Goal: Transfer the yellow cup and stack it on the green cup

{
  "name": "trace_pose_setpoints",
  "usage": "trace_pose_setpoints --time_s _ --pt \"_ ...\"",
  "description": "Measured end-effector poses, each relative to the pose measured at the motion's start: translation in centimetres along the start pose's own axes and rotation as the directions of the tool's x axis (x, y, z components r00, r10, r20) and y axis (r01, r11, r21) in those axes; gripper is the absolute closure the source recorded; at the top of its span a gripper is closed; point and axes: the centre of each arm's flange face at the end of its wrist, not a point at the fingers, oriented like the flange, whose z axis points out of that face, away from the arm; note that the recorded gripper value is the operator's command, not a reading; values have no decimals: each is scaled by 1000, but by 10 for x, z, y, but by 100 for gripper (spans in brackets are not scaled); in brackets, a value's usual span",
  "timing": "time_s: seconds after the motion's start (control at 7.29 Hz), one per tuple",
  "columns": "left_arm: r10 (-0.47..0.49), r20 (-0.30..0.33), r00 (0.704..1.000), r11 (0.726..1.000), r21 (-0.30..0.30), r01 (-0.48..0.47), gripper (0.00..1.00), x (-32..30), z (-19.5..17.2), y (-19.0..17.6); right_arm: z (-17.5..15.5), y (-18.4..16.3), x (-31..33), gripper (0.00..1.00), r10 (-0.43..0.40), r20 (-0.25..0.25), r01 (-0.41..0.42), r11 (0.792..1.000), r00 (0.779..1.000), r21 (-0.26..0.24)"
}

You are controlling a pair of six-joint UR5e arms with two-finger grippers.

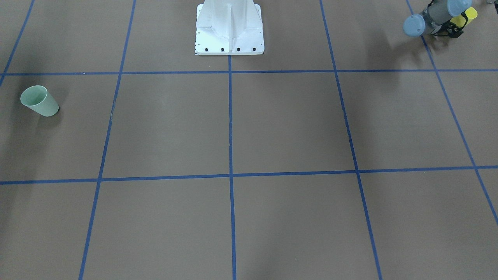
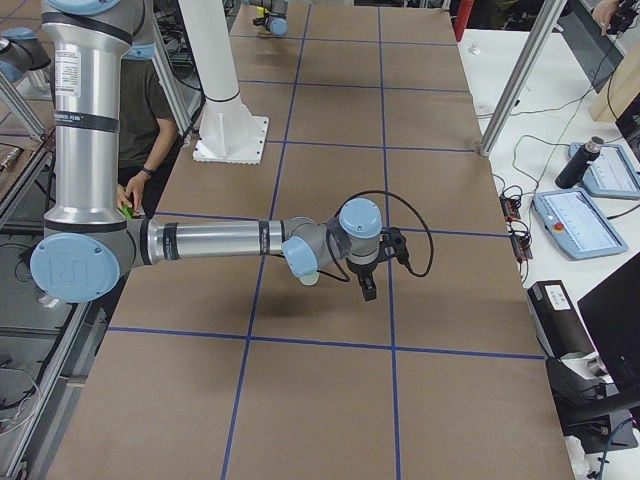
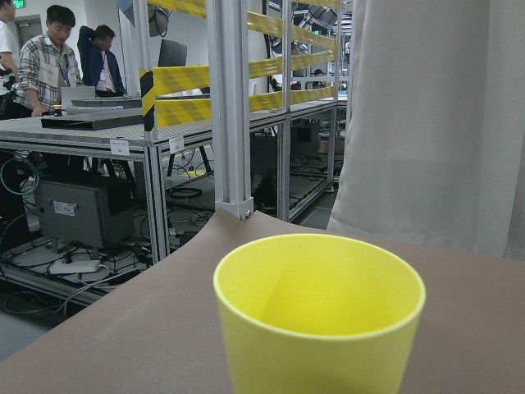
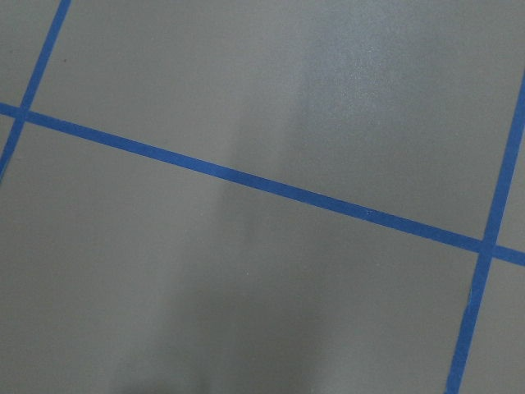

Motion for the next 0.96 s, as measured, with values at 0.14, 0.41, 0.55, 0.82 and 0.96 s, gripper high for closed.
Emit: trace_pose_setpoints --time_s 0.14,0.41,0.55,0.82,0.96 --pt "3 -7 1000 1000 -1 -3 0 1 8 0 0 0 0 0 -1 0 1 1000 1000 1" --pt "6 -15 1000 1000 -2 -6 19 1 17 -3 -1 0 -1 0 -1 0 1 1000 1000 1" --pt "-1 -19 1000 1000 -2 1 43 0 19 -3 -1 0 -1 0 -1 0 1 1000 1000 1" --pt "-10 -39 999 1000 11 10 51 -2 25 -9 -1 0 -1 0 -2 1 2 1000 1000 2" --pt "0 -48 999 1000 16 1 51 6 33 -22 -1 0 -1 0 -2 2 2 1000 1000 1"
